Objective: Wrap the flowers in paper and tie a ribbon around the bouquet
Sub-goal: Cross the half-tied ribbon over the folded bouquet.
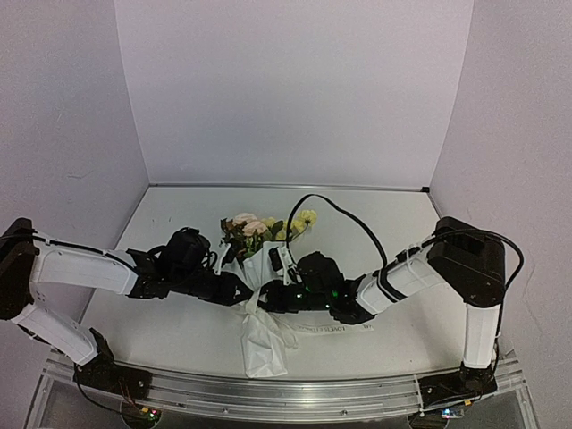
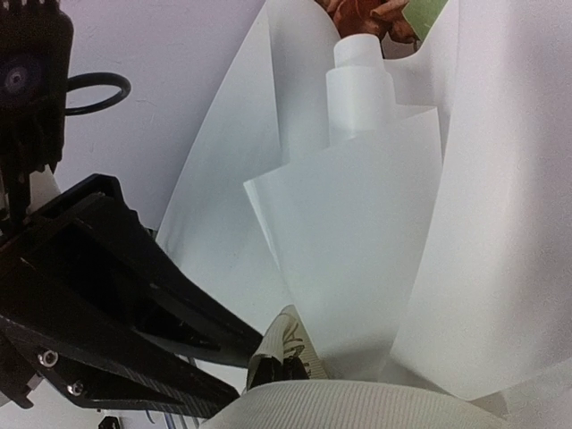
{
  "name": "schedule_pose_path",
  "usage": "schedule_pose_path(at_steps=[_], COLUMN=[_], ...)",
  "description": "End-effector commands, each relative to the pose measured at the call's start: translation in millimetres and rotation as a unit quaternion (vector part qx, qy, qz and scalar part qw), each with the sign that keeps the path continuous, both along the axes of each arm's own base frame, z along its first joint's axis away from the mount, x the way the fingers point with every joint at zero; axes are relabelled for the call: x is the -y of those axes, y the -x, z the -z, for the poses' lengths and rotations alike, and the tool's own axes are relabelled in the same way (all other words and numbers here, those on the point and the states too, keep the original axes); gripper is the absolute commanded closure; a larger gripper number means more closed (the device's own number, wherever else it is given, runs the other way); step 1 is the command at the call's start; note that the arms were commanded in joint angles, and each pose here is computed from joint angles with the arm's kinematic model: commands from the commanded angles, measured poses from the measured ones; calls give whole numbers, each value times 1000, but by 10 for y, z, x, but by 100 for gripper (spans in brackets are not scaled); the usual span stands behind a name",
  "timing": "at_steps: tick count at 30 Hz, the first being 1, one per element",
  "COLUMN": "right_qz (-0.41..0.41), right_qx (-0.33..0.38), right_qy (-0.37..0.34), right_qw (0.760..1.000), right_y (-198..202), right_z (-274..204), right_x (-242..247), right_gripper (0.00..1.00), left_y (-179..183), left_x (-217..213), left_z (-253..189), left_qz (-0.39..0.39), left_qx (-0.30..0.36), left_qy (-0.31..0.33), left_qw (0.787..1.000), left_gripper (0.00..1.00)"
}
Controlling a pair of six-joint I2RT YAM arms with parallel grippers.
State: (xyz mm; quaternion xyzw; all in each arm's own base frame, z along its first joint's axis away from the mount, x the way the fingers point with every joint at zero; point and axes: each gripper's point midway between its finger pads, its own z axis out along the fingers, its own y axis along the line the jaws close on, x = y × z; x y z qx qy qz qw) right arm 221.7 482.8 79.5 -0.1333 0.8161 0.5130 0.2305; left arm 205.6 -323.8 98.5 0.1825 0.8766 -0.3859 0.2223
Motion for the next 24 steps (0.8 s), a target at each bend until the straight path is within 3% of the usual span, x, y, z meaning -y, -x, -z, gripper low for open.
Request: schedule_pose_path(at_steps=[1, 6, 11, 24], right_qz=[-11, -14, -15, -11], right_qx=[17, 15, 14, 9], right_qy=[-37, -38, -39, -37], right_qw=[999, 999, 999, 999], right_y=[-12, -9, -11, -28], right_z=[-245, -244, -240, -210], right_x=[-150, -168, -182, -181], right_gripper=[100, 100, 100, 100], left_y=[-180, -233, -240, -133], left_x=[-121, -229, -253, -89], left_z=[-191, -269, -168, -25], left_qz=[-52, -83, -93, -55], left_qx=[45, 61, 47, 4], left_qy=[-6, -6, -17, 0], left_qw=[998, 995, 994, 998], left_gripper=[76, 69, 69, 63])
